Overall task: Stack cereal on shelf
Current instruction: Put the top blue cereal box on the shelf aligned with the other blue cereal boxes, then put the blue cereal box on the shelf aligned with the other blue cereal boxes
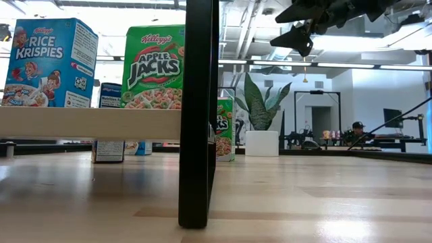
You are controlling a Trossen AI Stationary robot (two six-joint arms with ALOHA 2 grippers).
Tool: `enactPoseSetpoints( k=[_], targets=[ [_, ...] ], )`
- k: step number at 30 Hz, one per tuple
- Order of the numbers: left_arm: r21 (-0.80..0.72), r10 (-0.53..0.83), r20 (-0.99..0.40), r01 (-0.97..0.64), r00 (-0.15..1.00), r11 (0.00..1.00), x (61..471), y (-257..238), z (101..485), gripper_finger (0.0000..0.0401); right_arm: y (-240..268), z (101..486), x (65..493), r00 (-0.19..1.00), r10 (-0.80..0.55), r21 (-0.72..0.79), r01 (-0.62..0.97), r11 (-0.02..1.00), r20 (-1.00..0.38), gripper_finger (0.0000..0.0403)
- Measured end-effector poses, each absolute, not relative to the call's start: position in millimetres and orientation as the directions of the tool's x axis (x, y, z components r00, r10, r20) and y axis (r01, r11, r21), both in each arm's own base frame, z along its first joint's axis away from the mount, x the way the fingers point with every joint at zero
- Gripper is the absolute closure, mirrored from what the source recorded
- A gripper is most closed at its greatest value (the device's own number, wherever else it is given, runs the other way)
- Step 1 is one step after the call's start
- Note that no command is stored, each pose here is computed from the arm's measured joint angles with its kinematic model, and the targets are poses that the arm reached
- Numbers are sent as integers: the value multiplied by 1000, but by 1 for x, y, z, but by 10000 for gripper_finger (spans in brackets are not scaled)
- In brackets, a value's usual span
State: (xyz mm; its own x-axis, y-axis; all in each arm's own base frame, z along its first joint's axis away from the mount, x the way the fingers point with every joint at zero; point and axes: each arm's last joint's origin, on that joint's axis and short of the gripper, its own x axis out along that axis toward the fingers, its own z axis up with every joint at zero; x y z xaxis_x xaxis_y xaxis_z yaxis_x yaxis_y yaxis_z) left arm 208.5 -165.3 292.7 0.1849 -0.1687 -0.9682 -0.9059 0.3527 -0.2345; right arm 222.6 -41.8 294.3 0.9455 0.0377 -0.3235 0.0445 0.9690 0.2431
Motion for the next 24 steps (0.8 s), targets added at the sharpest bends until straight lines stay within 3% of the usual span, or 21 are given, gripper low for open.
enactPoseSetpoints(
  k=[11, 24],
  targets=[
    [-242, -167, -966, -910, 195, 336, 209, -166, 293, 44, -42, 294, 223, 945, 38, 243, 44, 969, -323, 85],
    [-572, -291, -816, -773, 500, 274, 227, -153, 325, 44, -42, 294, 223, 945, 38, 242, 44, 969, -323, 85]
  ],
)
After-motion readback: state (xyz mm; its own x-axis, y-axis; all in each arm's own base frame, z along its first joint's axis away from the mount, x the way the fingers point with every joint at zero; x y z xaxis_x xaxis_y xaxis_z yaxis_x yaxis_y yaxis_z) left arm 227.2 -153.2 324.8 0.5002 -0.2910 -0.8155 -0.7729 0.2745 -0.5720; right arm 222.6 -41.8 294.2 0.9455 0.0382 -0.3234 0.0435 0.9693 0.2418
